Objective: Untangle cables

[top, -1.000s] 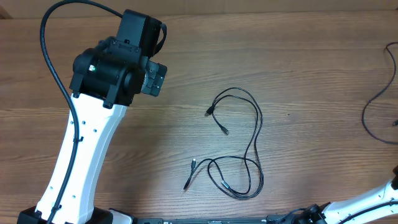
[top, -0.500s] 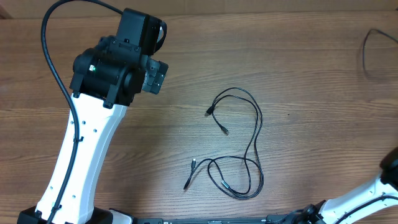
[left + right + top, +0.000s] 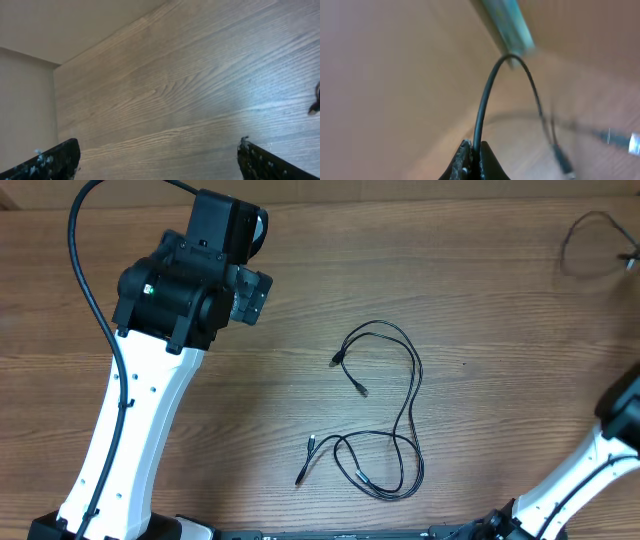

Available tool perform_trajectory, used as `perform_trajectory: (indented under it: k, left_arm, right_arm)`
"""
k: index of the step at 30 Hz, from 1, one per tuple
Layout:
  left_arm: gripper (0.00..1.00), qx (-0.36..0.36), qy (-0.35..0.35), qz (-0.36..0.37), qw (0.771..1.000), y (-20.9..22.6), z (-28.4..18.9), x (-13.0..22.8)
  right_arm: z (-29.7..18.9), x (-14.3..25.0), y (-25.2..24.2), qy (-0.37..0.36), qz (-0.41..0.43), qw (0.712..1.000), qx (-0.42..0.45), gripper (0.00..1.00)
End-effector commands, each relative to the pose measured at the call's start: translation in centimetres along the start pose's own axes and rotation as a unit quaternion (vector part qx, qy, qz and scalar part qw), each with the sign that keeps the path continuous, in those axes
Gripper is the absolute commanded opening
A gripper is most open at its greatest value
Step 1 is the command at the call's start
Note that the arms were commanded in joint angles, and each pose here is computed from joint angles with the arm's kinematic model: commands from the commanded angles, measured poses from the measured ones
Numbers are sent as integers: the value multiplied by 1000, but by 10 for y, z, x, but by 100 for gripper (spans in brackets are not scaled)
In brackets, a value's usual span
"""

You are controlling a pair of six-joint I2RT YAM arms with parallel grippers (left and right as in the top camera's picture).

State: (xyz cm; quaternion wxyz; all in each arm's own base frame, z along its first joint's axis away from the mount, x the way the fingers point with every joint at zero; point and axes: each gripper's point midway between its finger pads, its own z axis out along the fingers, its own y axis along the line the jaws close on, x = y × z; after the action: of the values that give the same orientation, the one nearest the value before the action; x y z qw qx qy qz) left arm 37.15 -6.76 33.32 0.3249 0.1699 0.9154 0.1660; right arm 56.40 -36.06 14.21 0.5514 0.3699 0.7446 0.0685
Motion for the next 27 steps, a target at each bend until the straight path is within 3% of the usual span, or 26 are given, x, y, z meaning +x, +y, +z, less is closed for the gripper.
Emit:
perform_trajectory:
  k: [1, 10, 11, 12, 13, 19, 24, 27]
  left_arm:
    - [100, 1, 2, 7, 1000, 0, 3, 0]
    - [100, 0, -1, 6, 1000, 0, 3, -2]
    - [100, 1, -1, 4, 1000, 0, 3, -2]
    - [100, 1, -1, 4, 1000, 0, 3, -2]
    - [100, 3, -1, 4, 1000, -1, 3, -2]
    - [100, 4, -2, 4, 1000, -1, 3, -2]
    - [100, 3, -7, 0, 1000, -1, 3, -5]
    - [100, 2, -16, -16, 1000, 0, 3, -9]
  right_arm:
    - [19, 23, -6, 18, -3, 1000, 0, 4]
    - [25, 64, -58, 68, -8, 994, 91, 4]
    - [23, 69, -65, 76, -6, 991, 109, 35]
    - [22, 72, -68, 81, -5, 990, 117, 84]
    - [21, 74, -69, 86, -3, 989, 119, 100]
    - [-3, 53, -28, 108, -8, 992, 66, 100]
    - [-61, -4, 58, 84, -30, 996, 20, 100]
    - [-97, 2, 102, 118, -39, 992, 11, 100]
